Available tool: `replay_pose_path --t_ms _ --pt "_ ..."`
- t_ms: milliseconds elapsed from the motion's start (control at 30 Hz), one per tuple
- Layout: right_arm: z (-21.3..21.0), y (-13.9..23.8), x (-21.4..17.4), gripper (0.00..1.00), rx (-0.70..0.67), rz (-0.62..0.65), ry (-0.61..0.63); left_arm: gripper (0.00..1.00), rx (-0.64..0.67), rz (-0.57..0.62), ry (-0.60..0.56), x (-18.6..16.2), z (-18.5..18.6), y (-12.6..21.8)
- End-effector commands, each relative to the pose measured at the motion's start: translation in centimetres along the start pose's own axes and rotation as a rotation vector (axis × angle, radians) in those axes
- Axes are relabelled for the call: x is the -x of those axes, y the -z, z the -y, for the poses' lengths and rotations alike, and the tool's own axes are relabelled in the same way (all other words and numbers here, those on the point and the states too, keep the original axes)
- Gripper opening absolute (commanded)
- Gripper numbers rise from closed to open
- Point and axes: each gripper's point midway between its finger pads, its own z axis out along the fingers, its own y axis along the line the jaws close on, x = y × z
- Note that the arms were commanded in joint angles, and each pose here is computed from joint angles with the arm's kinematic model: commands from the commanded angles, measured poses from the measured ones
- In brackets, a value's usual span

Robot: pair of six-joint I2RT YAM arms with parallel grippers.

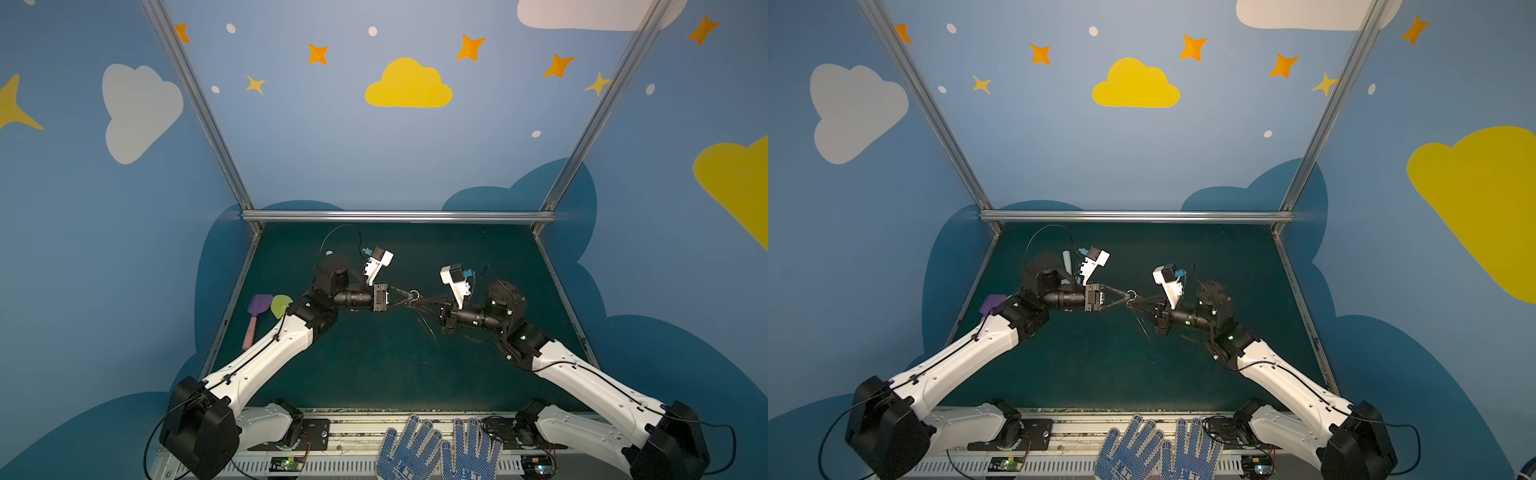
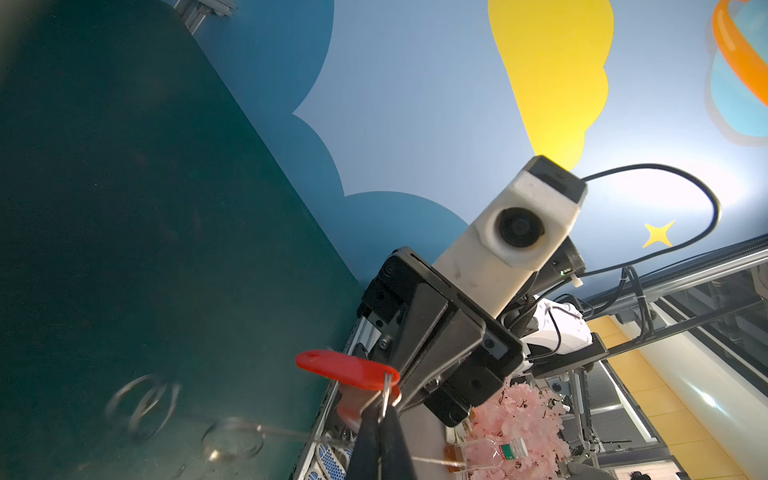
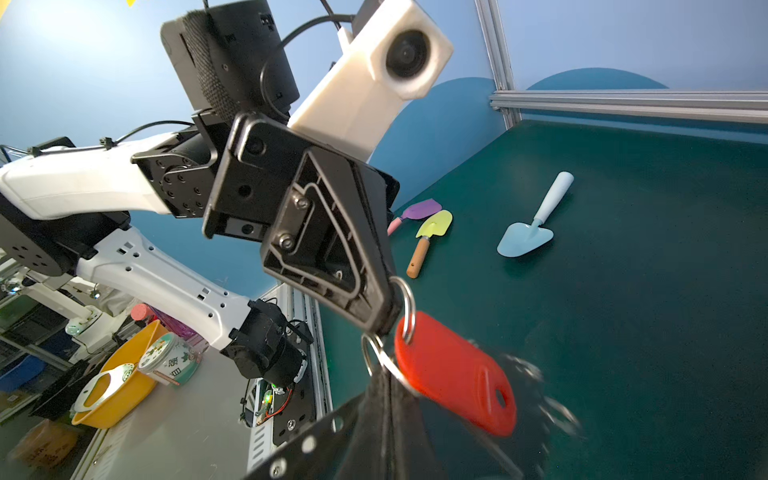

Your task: Put the keys on the keyring

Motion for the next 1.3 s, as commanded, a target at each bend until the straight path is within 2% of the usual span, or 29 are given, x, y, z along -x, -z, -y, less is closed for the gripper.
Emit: replay_pose_path --t_ms 0,133,267,367,433,667,800,1000,1267 --pt "0.1 0.8 0.7 0.00 -0.055 0.005 0.032 0.10 -0.008 0.020 -0.039 -0.2 0.8 0.6" --pt "0.5 1.3 0.7 0.00 -0.099 -0.016 0.038 0.17 0.002 0.037 -0.033 -0.5 0.5 0.9" --pt "1.0 1.6 0.6 0.00 -0.153 -0.070 0.060 0.37 0.035 0.055 -0.028 -0.6 0.0 1.2" --pt "1.5 1.9 -0.5 0.00 -0.203 -0.193 0.086 0.39 0.109 0.087 -0.015 -0.2 -1.2 1.7" --pt "1.5 2.1 -1.6 0.00 -0.204 -0.291 0.106 0.45 0.189 0.092 0.006 -0.1 -2.6 2.0" --pt "2.9 2.9 -4.0 0.00 -0.275 -0.467 0.164 0.51 0.245 0.046 0.072 0.1 -4.0 1.4" --pt "2.0 3.0 -4.9 0.00 -0.225 -0.534 0.201 0.54 0.194 0.008 0.105 -0.5 -4.0 0.6" --pt "0.2 3.1 -4.2 0.00 -0.149 -0.494 0.293 0.56 0.115 -0.075 0.105 -1.3 -3.3 -0.9" --pt "-0.9 2.8 -4.0 0.00 -0.087 -0.478 0.351 0.58 0.085 -0.215 0.113 -3.2 -2.8 -2.7"
